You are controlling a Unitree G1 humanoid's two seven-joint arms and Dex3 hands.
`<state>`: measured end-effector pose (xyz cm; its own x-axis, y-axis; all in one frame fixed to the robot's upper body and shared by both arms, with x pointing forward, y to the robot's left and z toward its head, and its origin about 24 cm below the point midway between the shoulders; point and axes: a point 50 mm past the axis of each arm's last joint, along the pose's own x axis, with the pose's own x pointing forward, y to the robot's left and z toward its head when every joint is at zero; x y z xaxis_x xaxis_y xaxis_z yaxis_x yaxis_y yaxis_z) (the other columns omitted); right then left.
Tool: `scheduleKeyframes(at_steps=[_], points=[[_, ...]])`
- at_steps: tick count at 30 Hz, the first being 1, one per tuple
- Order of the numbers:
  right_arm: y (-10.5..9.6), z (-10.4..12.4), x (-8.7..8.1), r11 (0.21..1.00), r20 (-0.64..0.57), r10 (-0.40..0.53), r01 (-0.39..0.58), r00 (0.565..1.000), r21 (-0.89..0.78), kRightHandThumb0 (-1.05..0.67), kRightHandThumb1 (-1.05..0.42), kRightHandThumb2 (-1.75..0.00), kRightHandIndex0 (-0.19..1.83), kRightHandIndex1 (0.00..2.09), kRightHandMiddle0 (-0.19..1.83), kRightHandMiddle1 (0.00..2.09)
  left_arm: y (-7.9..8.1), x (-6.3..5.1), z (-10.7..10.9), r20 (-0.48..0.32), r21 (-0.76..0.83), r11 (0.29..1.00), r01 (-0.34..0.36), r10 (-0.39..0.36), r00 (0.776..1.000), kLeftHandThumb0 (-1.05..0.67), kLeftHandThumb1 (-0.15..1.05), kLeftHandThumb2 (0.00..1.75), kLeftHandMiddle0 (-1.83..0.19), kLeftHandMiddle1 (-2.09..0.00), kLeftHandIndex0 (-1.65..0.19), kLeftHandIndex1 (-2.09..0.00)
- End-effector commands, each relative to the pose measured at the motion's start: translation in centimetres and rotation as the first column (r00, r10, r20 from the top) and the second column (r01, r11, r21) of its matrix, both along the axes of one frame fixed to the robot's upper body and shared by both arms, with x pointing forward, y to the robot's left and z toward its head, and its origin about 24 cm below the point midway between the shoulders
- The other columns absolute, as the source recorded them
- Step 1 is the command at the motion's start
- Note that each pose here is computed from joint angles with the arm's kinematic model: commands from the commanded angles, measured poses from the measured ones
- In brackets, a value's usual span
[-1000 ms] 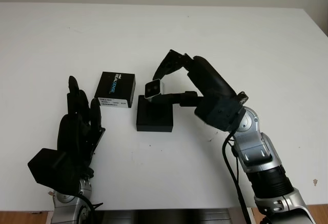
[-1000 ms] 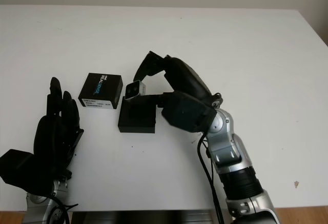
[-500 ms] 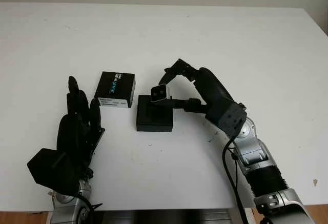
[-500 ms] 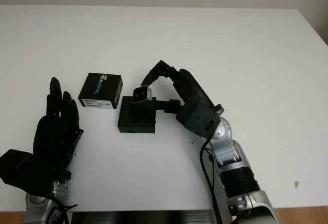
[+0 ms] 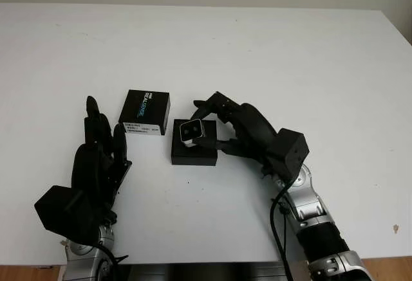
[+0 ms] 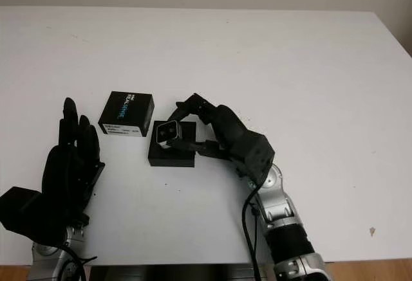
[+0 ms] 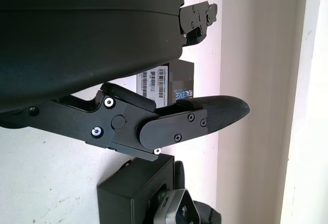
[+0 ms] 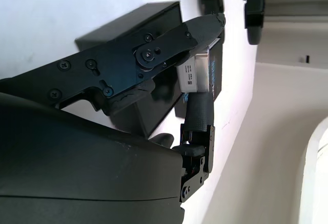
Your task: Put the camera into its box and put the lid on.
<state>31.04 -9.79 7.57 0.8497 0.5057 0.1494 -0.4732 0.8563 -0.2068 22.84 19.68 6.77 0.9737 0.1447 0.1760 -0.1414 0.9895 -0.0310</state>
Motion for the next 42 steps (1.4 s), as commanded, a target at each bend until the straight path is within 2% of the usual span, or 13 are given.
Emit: scheduleKeyframes(at_steps=[1,6,11,20,30,42], points=[[0.4,-0.6,-0.4,0.999,-0.017,-0.002,0.003,1.0,0.033,-0.48,-1.04,-0.06,0.04,0.63,0.29,1.66,0.1,0.0,0.2,0.01,0.004,1.0,0.0,0.0,1.0,-0.65,1.05,0.6,0.19,-0.03,0.19,-0.01],[0.9,-1.4,-0.6,0.997,-0.042,-0.002,0.005,0.999,0.074,-0.47,-1.04,-0.05,-0.07,0.81,0.29,1.7,0.1,0.0,0.2,0.009,0.002,1.0,0.002,-0.002,1.0,-0.65,1.05,0.6,0.19,-0.03,0.19,-0.01],[1.0,-2.0,-0.6,0.996,-0.048,-0.049,0.052,0.998,0.075,-0.49,-1.04,-0.06,-0.14,0.91,0.27,1.72,0.1,-0.1,0.2,0.01,0.004,1.0,0.0,0.0,1.0,-0.65,1.05,0.6,0.19,-0.03,0.19,0.0],[1.0,-2.2,-0.5,0.99,-0.008,-0.105,0.106,0.994,0.089,-0.5,-1.05,-0.08,-0.16,0.91,0.21,1.71,0.1,0.0,0.1,0.007,-0.009,1.0,0.003,-0.003,1.0,-0.66,1.05,0.59,0.19,-0.02,0.19,0.0],[0.0,-1.9,-0.4,0.989,0.016,-0.12,0.118,0.993,0.086,-0.53,-1.05,-0.09,-0.15,0.93,0.19,1.73,0.2,0.0,0.2,0.006,0.0,1.0,0.0,0.0,1.0,-0.66,1.05,0.59,0.19,-0.03,0.19,-0.01],[-0.8,-2.1,-0.6,0.993,0.02,-0.114,0.113,0.993,0.037,-0.5,-1.05,-0.07,-0.05,0.77,0.21,1.7,0.2,0.0,0.1,0.006,-0.008,1.0,0.006,-0.006,1.0,-0.66,1.05,0.59,0.19,-0.01,0.19,0.0]])
